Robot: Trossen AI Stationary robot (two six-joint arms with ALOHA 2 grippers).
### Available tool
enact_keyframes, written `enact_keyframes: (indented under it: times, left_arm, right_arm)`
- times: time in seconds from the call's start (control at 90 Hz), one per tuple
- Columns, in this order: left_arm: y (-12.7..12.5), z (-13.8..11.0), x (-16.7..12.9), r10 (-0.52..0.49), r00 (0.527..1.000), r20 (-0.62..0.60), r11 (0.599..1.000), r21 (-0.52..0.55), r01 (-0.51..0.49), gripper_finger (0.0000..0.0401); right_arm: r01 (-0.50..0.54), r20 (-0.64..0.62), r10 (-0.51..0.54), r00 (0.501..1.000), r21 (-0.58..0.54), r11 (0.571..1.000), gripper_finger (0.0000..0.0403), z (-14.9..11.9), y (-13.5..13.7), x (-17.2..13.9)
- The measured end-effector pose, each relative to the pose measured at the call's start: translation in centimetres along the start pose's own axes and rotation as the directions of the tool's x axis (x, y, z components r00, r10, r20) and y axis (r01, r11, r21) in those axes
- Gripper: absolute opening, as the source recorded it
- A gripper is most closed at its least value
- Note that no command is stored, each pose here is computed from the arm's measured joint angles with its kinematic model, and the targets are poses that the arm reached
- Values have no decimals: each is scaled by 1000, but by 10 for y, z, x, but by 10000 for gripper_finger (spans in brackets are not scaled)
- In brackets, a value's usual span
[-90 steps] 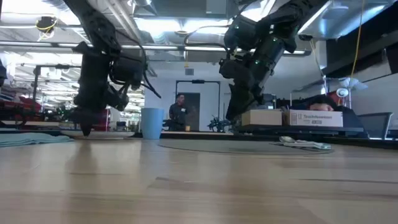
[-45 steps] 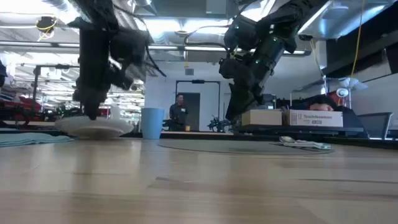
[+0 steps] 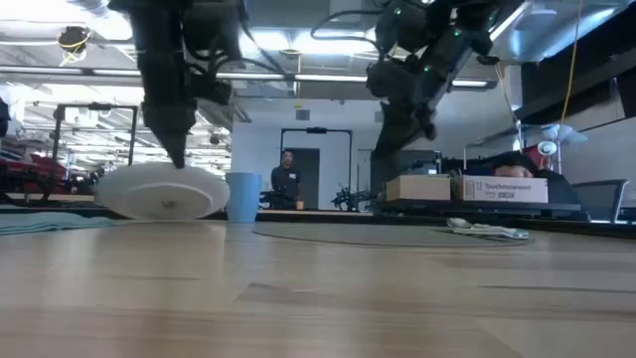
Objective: Set table place
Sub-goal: Put the blue plate on the brown mat
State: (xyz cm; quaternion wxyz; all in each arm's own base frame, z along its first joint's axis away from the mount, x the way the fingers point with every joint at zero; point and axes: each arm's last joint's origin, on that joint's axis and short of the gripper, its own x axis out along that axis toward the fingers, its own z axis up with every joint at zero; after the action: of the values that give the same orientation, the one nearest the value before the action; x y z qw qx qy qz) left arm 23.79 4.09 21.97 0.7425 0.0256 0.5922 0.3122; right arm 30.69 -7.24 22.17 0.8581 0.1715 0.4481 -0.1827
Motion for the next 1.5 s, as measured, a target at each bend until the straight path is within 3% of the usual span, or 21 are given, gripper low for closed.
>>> enact_keyframes:
  times: [0.367, 1.211, 1.5]
  left_arm:
    - [2, 16, -11, -21, 995, 98, 1000, -14, 23, 0]
    - [-12, 12, 5, -88, 995, -40, 996, 25, 89, 1]
    - [-25, 12, 18, -87, 991, -97, 994, 53, 92, 51]
  right_arm:
    - [41, -16, -41, 999, 17, 999, 0, -4, -3, -14]
    - [19, -43, -18, 999, 13, 1000, 0, -6, -2, -14]
    - [11, -47, -12, 999, -21, 1000, 0, -7, 1, -15]
